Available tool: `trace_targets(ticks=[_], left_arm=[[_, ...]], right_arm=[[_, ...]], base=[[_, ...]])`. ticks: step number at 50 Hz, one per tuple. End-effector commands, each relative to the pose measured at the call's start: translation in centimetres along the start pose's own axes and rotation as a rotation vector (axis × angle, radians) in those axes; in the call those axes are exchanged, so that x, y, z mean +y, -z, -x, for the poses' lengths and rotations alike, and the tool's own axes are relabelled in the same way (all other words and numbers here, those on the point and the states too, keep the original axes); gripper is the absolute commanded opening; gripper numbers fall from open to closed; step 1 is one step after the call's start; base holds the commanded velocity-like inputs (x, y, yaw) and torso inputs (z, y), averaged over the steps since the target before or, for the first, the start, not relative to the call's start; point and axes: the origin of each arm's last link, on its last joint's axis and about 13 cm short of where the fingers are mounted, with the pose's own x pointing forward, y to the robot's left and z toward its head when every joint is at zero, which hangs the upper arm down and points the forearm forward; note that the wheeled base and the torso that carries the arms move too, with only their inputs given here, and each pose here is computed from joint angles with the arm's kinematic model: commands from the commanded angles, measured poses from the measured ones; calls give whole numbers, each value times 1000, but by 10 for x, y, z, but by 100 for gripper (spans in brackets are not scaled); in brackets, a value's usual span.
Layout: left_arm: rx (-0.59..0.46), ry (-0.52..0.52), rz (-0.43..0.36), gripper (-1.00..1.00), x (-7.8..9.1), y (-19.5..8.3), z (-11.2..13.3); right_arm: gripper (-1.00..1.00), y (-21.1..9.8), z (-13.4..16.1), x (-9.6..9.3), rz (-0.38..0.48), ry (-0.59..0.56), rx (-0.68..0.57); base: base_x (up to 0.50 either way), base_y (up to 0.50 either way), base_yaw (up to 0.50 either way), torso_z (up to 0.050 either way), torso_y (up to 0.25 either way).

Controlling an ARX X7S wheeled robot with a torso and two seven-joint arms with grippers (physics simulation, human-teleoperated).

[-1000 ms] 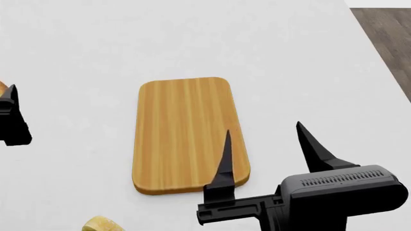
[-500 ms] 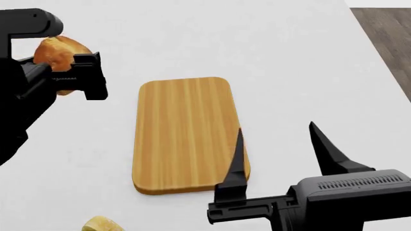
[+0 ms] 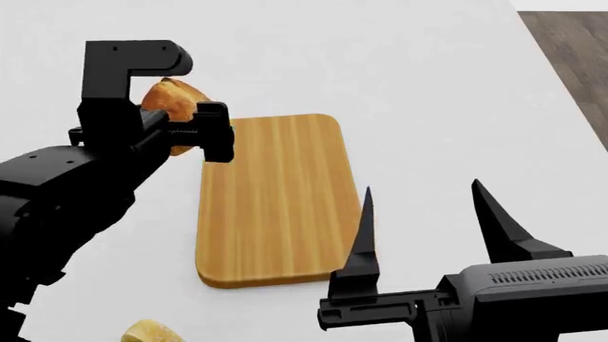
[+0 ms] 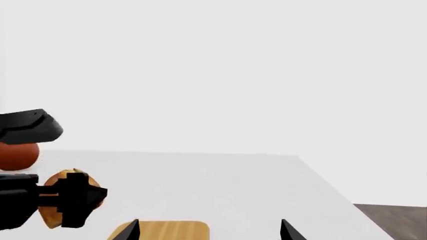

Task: Place the bread and cheese on the cutting board.

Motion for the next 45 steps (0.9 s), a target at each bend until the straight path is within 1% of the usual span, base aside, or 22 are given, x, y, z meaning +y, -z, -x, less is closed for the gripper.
trace_targets(ticks=[1,5,7,9,18,26,36,45], left_arm=[[47,10,-13,-100,-11,18,-12],[63,22,-28,-100,-14,24,-12],[71,23,-31,-100,-14,25,-12],[89,18,-56,-100,-15,27,-12],[116,18,-89,-100,-17,32,-11],[145,29,-93,-100,-20,46,-8],[154,53,-121,-100,-27,51,-1],[158,52,-127,-100,-28,53,-1]], right_arm=[[100,0,1,-1,-7,-1,-4],[100,-1,1,-2,-8,-1,-7],[100,-1,1,-2,-9,-1,-9],[100,-2,2,-2,-10,1,-11],[100,-3,2,-3,-10,3,-16],[100,-3,2,-2,-10,2,-18],[100,-5,4,-2,-9,1,-22],[100,-5,3,-2,-9,-1,-21]], base=[[0,0,0,0,0],[0,0,0,0,0],[0,0,0,0,0],[0,0,0,0,0],[0,0,0,0,1],[0,0,0,0,0],[0,0,0,0,0],[0,0,0,0,1]])
